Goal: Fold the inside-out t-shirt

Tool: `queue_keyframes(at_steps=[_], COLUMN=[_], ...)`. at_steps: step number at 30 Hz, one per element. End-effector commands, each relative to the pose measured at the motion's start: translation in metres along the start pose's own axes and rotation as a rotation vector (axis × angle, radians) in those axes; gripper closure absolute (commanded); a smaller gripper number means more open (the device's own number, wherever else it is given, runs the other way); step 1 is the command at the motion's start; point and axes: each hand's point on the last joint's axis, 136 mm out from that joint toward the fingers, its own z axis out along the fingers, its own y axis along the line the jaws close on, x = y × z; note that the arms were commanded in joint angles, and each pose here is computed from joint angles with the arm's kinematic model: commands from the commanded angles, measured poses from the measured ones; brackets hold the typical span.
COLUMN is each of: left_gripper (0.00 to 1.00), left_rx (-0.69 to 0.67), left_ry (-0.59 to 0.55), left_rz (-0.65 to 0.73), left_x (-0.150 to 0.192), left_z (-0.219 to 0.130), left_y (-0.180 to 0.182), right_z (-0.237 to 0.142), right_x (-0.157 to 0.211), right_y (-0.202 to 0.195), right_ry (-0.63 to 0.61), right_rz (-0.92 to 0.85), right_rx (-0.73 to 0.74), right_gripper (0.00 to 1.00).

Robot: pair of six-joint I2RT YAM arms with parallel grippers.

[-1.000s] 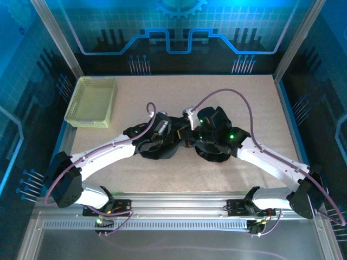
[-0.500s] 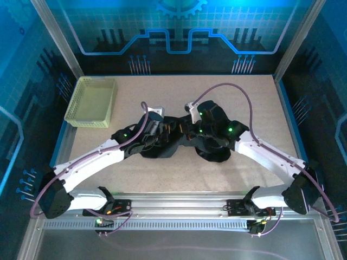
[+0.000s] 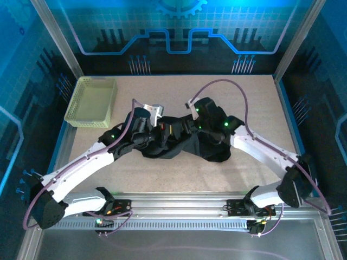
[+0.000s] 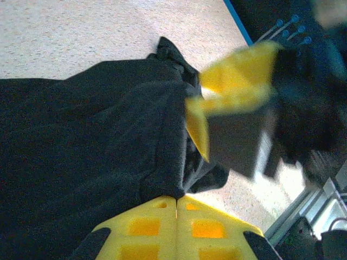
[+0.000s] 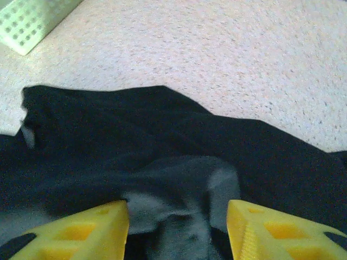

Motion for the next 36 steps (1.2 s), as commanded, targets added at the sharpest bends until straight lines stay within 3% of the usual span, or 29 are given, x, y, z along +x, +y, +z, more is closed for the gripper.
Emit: queue_keyframes(at_steps=[1,5,9,16,19,21,25,26,36], left_gripper=[1.0,1.0,1.0,1.0,1.0,1.0,1.0,1.0,1.0], left_rx=[0.055,0.075,0.089,0.099,0.105,0.104,0.085,0.078,0.027], left_ry=[-0.03,-0.039,-0.044,-0.045,-0.048,-0.052,-0.053,-0.054,-0.093], left_rz=[-0.08,-0.106,-0.111,-0.117,-0.12,-0.122,-0.133,-0.138,-0.181], left_x=[-0.023,-0.03,-0.034,-0.035,-0.035,-0.035,-0.037,-0.037,-0.051], left_z=[-0.002,0.0,-0.003,-0.007,-0.008,-0.009,-0.009,-0.009,-0.014], left_y=[-0.007,-0.007,-0.009,-0.012,-0.012,-0.012,-0.004,-0.001,0.021], right_z=[-0.036,-0.032,-0.004,0.025,0.038,0.043,0.035,0.03,-0.019], right_x=[-0.008,0.012,0.022,0.015,0.015,0.014,0.007,0.006,-0.001], right_y=[0.031,0.066,0.073,0.081,0.078,0.074,0.076,0.078,0.074], right_ry=[-0.144,-0.138,-0.067,-0.043,-0.026,-0.024,-0.043,-0.046,-0.122], right_rz=[-0.12,-0.141,-0.13,-0.121,-0.112,-0.112,-0.115,-0.118,-0.015], right_rx=[-0.064,-0.186,-0.169,-0.154,-0.124,-0.096,-0.111,-0.119,-0.239], right_gripper=[0.44,0.47,0.54,0.54,0.6,0.7,0.98,1.0,1.0])
